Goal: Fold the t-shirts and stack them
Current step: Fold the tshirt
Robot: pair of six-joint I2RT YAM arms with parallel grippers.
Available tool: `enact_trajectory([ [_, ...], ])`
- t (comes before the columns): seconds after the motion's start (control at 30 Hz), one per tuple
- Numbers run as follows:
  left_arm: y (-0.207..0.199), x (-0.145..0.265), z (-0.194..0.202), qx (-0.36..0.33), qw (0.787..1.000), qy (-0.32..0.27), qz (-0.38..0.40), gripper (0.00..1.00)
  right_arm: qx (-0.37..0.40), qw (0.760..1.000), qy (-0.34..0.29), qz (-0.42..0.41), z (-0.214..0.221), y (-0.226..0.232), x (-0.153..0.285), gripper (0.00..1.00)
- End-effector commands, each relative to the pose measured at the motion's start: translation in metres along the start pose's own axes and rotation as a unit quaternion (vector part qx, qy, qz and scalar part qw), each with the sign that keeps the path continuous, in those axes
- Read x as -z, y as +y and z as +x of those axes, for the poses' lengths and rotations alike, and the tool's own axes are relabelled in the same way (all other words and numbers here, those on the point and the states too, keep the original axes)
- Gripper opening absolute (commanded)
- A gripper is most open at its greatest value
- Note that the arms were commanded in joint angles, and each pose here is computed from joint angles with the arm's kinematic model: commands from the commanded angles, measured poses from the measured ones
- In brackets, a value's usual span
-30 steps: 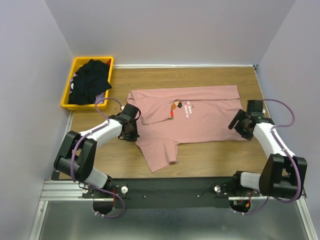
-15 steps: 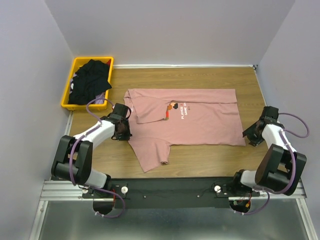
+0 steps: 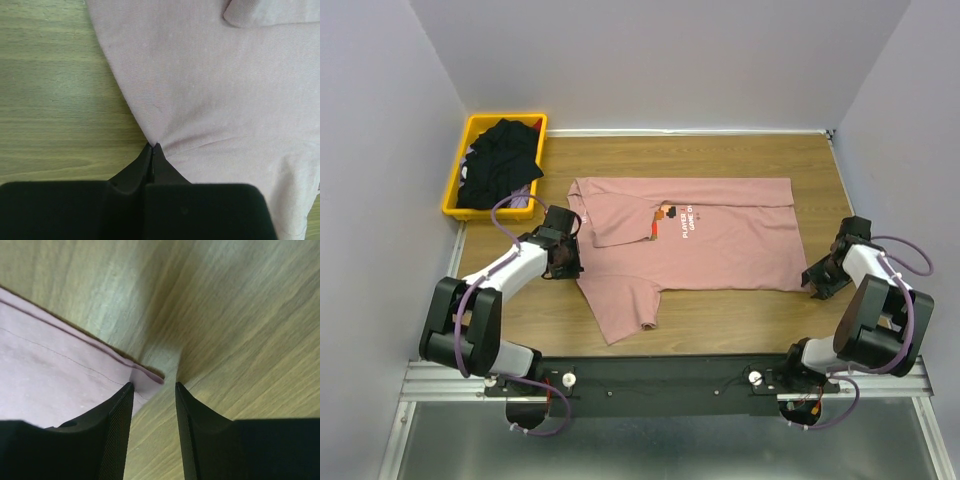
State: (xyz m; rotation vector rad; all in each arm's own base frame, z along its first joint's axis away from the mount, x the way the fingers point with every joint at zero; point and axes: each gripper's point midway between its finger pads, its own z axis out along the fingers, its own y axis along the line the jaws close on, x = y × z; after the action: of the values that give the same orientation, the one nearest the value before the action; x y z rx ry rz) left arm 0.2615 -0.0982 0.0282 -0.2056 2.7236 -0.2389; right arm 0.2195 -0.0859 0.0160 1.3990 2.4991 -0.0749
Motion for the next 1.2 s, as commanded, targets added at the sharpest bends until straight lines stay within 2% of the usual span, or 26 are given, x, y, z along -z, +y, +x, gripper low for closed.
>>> enact_trajectory([
  [0.0, -0.005, 0.006, -0.005, -0.004, 1.0, -0.015, 0.018, 0.0, -0.024, 0.999, 0.025, 0.023, 0.006, -0.006, 0.002, 0.46],
  [0.17, -0.006, 0.005, -0.005, -0.007, 1.0, -0.012, 0.021, 0.0, -0.041, 0.998, 0.052, 0.017, 0.02, -0.004, -0.006, 0.46],
  [0.37, -0.005, 0.003, -0.003, -0.006, 1.0, -0.007, 0.024, 0.0, -0.035, 0.998, 0.036, 0.025, 0.011, -0.005, -0.015, 0.43],
  [0.57, 0.0, 0.005, -0.005, 0.002, 1.0, -0.008, 0.025, 0.0, -0.034, 0.998, 0.035, 0.026, 0.011, -0.005, -0.019, 0.21],
  [0.6, 0.0, 0.005, -0.005, 0.003, 1.0, -0.009, 0.026, 0.0, -0.033, 0.998, 0.038, 0.028, 0.014, -0.007, -0.02, 0.13],
  [0.7, 0.001, 0.007, -0.005, 0.003, 1.0, -0.008, 0.029, 0.0, -0.032, 0.999, 0.032, 0.027, 0.013, -0.008, -0.016, 0.01],
  [0.87, 0.004, 0.016, -0.008, 0.004, 1.0, -0.013, 0.027, 0.0, -0.026, 0.999, 0.02, 0.009, 0.005, -0.002, 0.0, 0.01],
  [1.17, -0.007, 0.023, -0.037, 0.014, 0.998, -0.032, 0.05, 0.0, -0.005, 0.996, 0.004, -0.093, -0.042, 0.056, 0.039, 0.01],
])
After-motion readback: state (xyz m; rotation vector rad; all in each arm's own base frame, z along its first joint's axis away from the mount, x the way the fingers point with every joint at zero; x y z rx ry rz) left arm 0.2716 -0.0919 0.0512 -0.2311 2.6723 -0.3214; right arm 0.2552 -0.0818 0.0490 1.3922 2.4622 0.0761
